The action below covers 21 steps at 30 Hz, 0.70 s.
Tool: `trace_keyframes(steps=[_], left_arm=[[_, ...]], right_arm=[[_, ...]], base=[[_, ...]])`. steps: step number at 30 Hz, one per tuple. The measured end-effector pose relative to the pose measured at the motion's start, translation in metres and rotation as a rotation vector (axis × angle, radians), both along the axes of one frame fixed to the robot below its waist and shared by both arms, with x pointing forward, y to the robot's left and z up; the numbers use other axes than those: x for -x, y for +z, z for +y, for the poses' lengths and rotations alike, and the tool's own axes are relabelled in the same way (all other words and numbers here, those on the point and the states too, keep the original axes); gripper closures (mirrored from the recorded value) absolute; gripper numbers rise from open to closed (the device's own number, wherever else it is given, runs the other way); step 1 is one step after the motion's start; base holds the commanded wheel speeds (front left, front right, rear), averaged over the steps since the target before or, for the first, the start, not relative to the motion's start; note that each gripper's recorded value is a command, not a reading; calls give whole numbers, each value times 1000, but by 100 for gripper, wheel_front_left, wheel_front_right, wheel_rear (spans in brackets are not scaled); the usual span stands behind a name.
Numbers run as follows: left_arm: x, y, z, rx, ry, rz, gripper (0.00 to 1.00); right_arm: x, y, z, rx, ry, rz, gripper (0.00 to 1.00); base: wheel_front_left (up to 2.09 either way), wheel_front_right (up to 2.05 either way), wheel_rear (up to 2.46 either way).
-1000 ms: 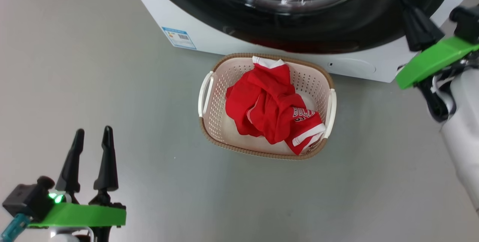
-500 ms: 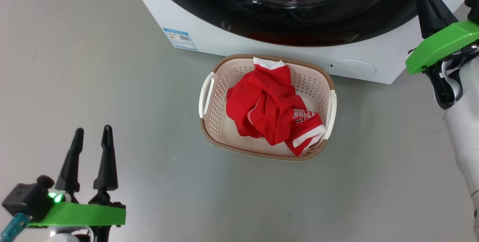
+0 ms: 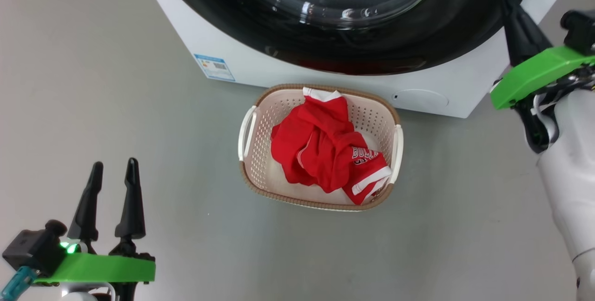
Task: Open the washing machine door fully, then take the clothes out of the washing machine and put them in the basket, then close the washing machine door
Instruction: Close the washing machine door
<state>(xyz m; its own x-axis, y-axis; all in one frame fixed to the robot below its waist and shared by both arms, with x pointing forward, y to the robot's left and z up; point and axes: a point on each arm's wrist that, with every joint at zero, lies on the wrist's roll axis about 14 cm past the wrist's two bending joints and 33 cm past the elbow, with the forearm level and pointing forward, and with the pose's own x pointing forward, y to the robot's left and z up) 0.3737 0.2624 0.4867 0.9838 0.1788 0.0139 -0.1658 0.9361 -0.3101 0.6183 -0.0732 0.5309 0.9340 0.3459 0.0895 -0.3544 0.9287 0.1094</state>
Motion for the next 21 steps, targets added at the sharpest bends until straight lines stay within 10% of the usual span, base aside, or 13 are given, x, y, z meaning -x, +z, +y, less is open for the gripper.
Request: trace_keyframes(steps=[3,21], left_arm=[[-1,3,-3,4,-10,-13,0],[-14,11,-39,22,-127,-52,0]], right_arm=[[9,3,0,-10,4,-9,0],[82,21,-36,-17,-26,-68,0]], base=[[0,0,0],[0,0,0]])
